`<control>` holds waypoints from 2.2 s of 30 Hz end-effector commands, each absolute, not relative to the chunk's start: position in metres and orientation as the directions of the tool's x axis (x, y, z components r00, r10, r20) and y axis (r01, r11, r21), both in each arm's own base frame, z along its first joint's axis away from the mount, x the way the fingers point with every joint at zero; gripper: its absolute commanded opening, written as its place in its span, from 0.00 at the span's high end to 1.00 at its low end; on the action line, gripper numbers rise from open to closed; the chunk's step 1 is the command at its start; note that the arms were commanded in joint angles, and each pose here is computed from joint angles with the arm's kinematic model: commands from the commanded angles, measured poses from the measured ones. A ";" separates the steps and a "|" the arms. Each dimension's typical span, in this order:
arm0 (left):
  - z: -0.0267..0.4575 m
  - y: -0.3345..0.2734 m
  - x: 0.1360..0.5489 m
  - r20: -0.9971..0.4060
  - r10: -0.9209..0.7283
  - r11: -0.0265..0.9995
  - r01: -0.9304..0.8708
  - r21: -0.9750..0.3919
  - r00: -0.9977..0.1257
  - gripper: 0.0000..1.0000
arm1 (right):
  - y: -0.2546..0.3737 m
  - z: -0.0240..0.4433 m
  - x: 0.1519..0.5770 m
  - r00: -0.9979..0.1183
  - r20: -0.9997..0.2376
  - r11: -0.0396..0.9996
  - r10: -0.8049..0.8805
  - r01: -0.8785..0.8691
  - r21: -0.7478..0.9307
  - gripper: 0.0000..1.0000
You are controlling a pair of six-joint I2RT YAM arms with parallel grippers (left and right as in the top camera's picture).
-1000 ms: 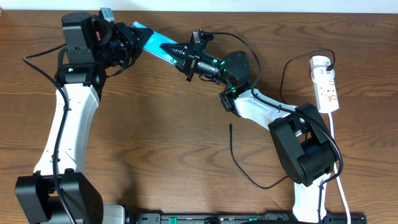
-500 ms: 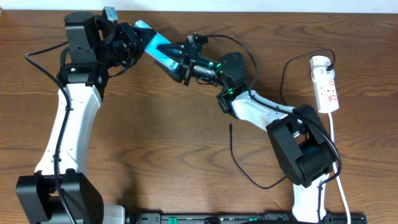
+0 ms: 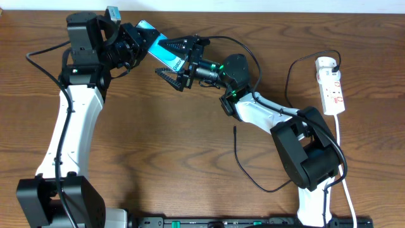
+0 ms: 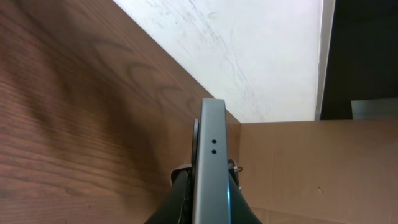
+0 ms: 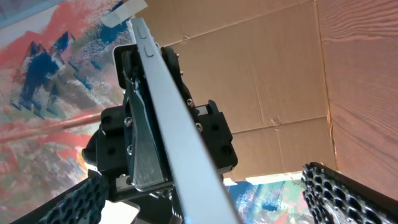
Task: Plug charger to phone and switch on socket
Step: 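Open the right gripper and pull it away from the phone, then lower the right gripper onto the cable's plug end and grasp it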
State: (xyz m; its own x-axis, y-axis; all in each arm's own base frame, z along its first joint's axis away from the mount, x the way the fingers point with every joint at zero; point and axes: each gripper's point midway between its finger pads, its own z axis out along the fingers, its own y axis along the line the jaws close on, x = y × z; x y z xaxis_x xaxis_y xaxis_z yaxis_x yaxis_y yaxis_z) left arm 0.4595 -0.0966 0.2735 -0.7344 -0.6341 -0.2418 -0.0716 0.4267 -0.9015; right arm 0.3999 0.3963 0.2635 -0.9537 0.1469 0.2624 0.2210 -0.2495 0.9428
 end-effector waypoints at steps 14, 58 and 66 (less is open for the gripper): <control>0.277 0.005 0.462 -0.103 -0.816 0.286 -0.243 -0.927 -0.568 0.93 | 0.371 0.223 0.434 -0.947 0.148 -0.088 0.285 0.128 0.988 0.01; 0.180 0.035 0.371 0.081 -0.813 0.386 -0.638 -0.666 -0.577 0.93 | 0.198 0.073 0.385 -0.994 -0.097 0.993 -0.048 -0.059 0.105 0.01; 0.180 0.033 0.373 0.077 -0.808 0.393 -0.632 -0.668 -0.584 0.93 | 0.219 0.030 0.357 -0.993 -0.073 0.990 -0.091 -0.098 0.097 0.01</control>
State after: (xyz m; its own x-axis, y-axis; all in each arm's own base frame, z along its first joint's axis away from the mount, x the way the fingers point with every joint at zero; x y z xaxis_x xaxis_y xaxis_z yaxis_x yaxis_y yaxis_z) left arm 0.3728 0.0339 0.1737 -0.5686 -0.8166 0.0995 -0.6552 0.3764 -0.6550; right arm 0.3681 0.2129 0.0409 -0.9919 -0.0947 -0.0852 -0.1037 0.9887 0.1083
